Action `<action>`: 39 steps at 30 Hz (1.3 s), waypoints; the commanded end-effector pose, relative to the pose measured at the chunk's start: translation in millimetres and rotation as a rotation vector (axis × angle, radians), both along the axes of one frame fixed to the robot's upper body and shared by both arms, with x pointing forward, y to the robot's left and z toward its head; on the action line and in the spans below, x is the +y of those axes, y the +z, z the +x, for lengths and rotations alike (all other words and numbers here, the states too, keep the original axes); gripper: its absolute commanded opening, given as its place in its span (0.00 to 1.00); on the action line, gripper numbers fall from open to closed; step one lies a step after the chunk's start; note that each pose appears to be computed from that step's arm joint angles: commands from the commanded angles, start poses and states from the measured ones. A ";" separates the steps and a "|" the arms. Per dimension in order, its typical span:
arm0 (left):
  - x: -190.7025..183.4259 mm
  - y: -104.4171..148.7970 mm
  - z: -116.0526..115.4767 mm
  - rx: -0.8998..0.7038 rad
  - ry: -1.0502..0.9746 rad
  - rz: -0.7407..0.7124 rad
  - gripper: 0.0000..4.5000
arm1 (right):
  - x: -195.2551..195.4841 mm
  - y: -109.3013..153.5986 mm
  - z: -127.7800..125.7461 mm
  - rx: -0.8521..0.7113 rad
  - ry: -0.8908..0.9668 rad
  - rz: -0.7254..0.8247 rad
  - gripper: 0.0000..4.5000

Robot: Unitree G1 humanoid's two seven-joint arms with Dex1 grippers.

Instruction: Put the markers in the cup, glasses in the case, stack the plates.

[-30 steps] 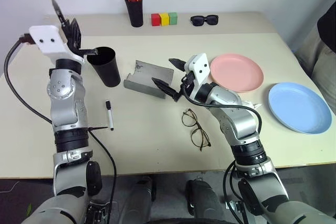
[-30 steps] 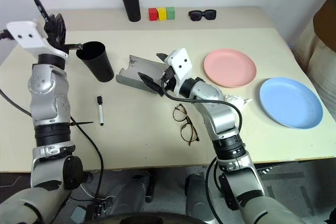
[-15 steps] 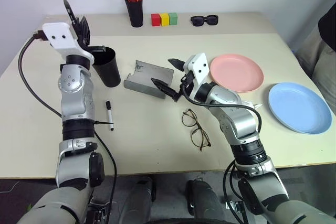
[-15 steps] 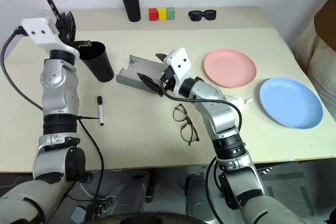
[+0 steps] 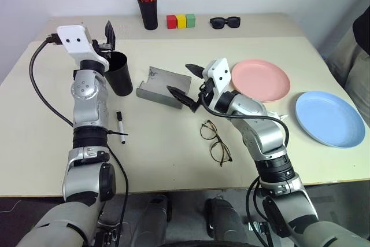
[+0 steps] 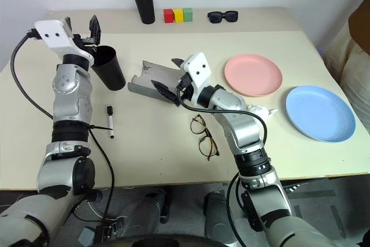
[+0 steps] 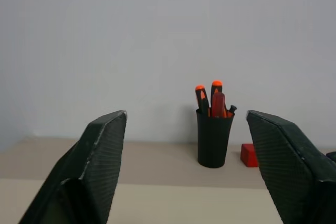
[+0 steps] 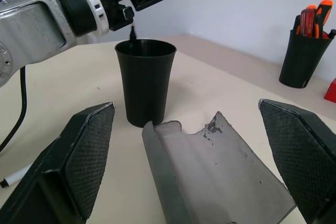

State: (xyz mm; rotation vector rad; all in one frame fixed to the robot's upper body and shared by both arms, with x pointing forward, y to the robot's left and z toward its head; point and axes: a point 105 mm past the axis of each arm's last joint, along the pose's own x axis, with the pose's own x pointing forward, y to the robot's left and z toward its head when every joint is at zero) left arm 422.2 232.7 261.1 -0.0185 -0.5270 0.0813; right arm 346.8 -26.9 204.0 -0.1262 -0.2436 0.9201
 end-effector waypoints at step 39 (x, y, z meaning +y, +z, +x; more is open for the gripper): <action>-1.1 -143.2 -117.7 1.116 0.043 -0.233 0.87 | -33.1 -8.6 -12.6 -0.047 0.198 -0.281 1.00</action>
